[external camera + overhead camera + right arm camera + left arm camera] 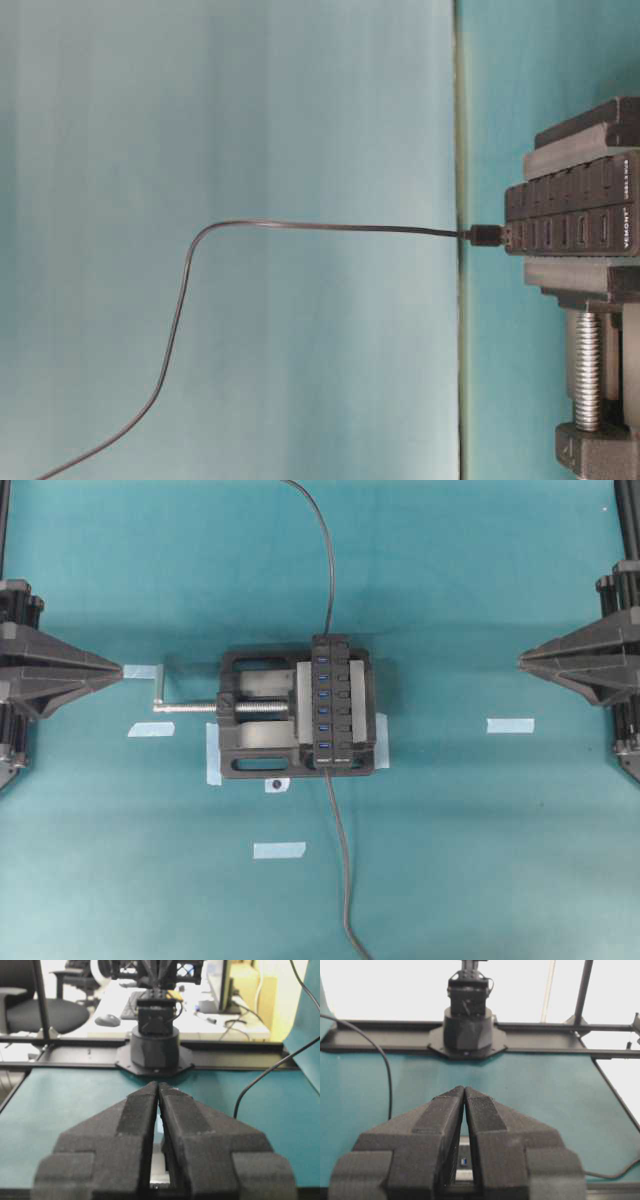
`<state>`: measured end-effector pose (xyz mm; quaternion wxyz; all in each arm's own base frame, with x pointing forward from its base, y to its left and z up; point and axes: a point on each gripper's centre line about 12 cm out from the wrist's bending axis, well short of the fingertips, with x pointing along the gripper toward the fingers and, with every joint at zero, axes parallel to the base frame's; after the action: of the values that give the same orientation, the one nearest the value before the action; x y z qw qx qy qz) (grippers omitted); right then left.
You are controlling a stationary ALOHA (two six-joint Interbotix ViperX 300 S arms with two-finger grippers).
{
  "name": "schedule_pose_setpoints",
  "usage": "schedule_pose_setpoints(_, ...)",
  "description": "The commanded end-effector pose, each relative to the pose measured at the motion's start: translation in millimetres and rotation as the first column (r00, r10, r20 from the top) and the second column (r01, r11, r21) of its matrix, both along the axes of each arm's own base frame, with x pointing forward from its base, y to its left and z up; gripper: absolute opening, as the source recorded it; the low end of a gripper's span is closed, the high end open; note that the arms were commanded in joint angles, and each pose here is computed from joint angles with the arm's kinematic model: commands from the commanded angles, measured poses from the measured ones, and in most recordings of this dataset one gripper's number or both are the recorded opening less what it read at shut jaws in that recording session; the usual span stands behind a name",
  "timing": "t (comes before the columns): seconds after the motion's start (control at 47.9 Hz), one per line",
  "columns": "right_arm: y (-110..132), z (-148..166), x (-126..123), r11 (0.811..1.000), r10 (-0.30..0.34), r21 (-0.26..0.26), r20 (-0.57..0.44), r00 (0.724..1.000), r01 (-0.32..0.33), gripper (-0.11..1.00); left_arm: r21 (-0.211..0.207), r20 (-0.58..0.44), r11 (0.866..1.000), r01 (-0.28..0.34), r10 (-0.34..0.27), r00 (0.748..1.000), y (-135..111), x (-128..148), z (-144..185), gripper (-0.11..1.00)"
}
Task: Insert the USB into the second port from the front of the fixed hub.
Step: 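Raise the right gripper and swing it toward the clamped USB hub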
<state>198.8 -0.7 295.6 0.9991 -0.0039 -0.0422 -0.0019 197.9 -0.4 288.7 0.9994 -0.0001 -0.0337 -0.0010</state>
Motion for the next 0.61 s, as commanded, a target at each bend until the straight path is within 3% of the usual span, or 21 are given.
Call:
schedule_pose_setpoints(0.0,-1,-5,1,1.000,-0.003,0.015,-0.012,1.000,0.003,0.16,-0.002,0.021,1.000,0.000,0.000,1.000,0,-2,2,0.13)
schedule_pose_setpoints(0.084,-1,-13,0,0.999,-0.004,0.050,-0.037,0.999,0.006,0.21,-0.002,0.029,1.000,0.000,0.000,1.000,0,-4,3,0.05)
schedule_pose_setpoints(0.125,-1,-16,-1,0.997,-0.004,0.071,-0.049,0.999,0.007,0.17,0.000,0.034,1.000,0.000,0.000,0.999,0,-4,4,0.01)
schedule_pose_setpoints(0.313,-1,-23,-2,0.991,0.002,0.136,-0.111,0.994,0.013,0.06,-0.002,0.028,1.000,0.000,0.000,1.000,0,-4,4,0.00)
schedule_pose_setpoints(0.585,-3,-21,-1,0.990,-0.003,0.140,-0.164,0.987,0.026,0.06,-0.017,-0.031,1.000,0.000,-0.001,1.000,0,5,-4,0.00)
